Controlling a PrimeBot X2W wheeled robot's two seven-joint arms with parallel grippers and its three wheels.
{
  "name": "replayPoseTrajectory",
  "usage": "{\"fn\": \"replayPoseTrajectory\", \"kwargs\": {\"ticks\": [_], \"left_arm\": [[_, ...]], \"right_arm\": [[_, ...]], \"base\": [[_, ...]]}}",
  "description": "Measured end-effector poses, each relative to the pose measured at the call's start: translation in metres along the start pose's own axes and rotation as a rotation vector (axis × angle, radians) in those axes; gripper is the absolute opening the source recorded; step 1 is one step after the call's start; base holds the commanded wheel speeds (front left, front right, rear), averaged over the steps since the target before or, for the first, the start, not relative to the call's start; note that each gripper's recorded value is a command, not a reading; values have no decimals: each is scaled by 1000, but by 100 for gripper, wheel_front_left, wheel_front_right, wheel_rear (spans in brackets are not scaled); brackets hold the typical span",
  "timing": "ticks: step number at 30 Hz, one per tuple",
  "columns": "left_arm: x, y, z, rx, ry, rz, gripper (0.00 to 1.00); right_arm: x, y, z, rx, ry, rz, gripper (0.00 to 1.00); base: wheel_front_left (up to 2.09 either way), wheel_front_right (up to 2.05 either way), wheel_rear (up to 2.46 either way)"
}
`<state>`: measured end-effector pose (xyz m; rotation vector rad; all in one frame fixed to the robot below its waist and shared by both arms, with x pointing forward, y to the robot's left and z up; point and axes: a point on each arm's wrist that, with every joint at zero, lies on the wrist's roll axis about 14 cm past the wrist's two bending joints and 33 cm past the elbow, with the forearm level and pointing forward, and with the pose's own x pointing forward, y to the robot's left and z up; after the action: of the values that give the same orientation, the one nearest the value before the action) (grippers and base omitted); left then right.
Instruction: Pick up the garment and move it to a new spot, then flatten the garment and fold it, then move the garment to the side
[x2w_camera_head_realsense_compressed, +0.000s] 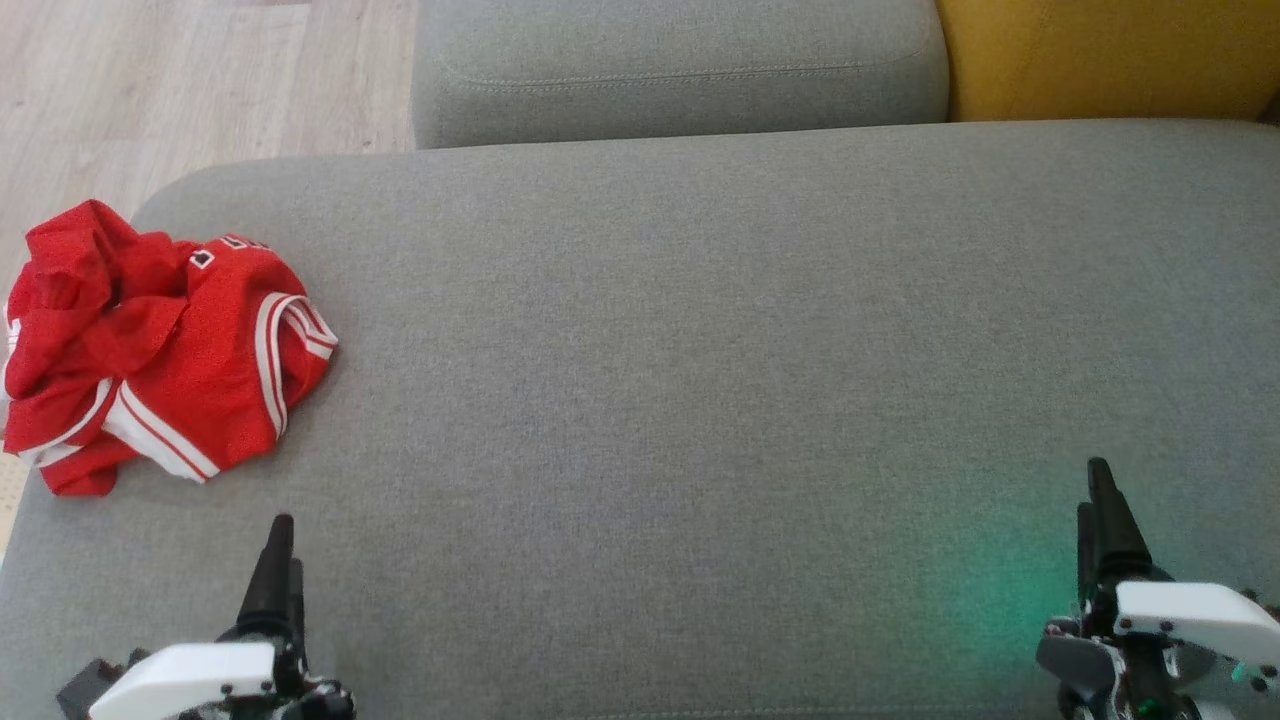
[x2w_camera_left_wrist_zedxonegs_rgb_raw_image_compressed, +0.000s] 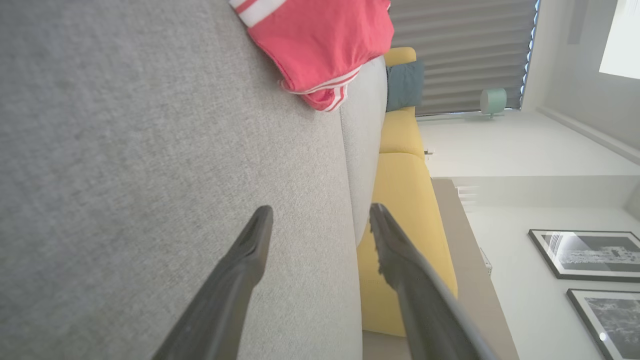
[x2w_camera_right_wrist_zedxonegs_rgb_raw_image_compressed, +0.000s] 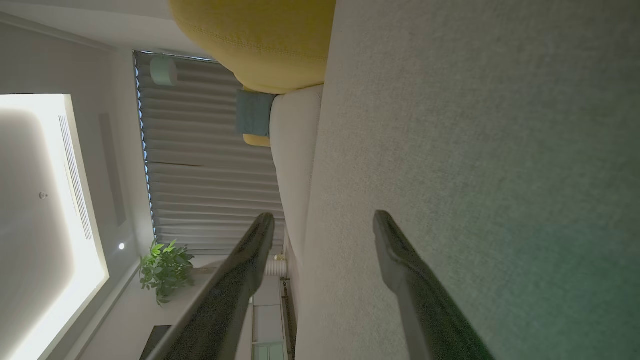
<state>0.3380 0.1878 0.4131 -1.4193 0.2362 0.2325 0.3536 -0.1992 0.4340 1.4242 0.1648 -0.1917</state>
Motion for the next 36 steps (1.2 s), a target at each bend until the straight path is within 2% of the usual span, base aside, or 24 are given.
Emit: {"fn": "replayPoseTrajectory", "kwargs": {"ticks": [36], "left_arm": [[16, -22, 5, 505, -49, -39, 100]], "right_arm": [[14, 24, -14, -467, 9, 73, 100]], "base": [[0, 0, 0]]}}
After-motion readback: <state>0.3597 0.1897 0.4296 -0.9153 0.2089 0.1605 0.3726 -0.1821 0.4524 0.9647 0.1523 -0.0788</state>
